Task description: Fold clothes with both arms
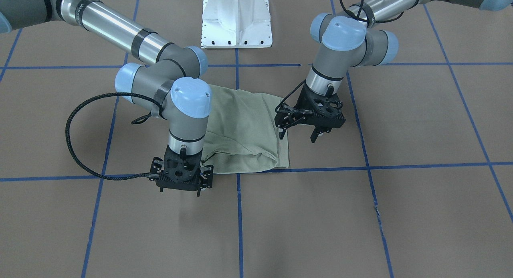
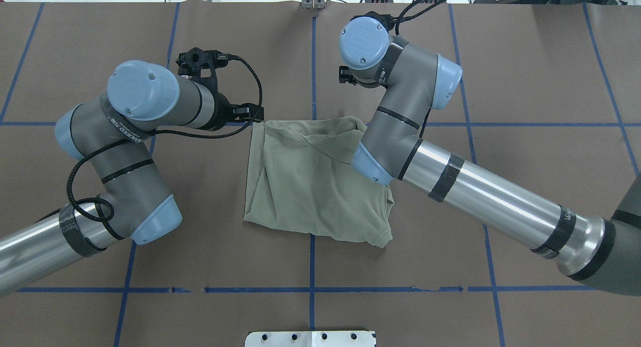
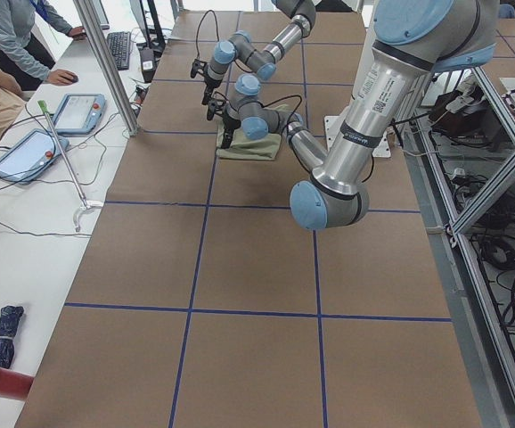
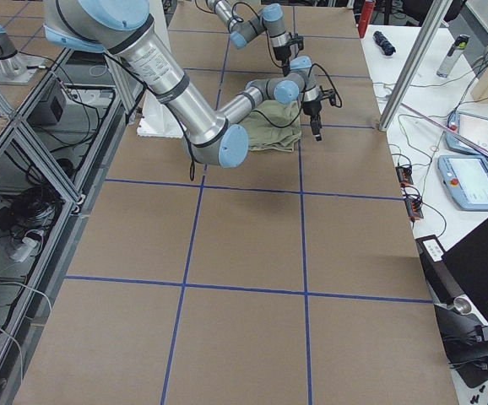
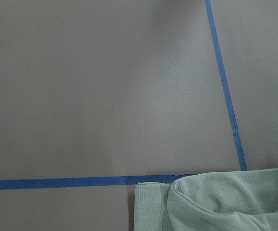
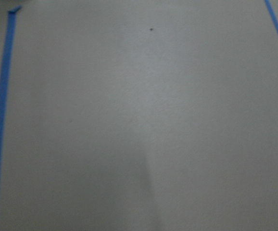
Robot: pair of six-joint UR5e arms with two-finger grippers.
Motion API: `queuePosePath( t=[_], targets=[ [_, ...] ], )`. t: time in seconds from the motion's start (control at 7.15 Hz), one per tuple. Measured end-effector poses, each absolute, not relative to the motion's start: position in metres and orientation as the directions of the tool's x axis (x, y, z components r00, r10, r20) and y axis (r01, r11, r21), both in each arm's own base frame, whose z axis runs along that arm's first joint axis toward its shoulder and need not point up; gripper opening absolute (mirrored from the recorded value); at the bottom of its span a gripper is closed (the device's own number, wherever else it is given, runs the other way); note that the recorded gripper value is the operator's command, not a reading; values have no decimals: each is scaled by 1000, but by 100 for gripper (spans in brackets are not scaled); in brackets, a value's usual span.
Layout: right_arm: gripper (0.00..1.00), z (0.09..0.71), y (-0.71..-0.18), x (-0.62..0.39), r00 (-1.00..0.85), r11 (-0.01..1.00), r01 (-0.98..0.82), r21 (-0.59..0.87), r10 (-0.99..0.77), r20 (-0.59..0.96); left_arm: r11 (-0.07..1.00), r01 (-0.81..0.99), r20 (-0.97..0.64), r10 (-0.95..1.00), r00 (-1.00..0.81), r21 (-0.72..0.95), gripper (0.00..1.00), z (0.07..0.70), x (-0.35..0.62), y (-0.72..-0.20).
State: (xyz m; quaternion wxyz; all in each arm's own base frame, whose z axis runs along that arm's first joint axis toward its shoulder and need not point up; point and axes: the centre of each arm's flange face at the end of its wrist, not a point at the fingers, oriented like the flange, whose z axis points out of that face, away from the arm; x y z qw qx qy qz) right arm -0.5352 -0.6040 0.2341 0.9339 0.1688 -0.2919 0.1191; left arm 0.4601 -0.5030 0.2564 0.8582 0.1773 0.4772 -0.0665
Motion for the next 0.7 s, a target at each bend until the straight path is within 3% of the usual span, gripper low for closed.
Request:
queuePosePath(
  t=[0.28,0.7],
  targets=[
    [80,212,-551,-571,731,910,-375,178,173,660,929,283,-841,52,538,239,100,259,460,-502],
    [70,252,-514,-597,757,894,-401,198,202,621,929,282,-841,52,538,238,100,260,460,-502]
  ],
)
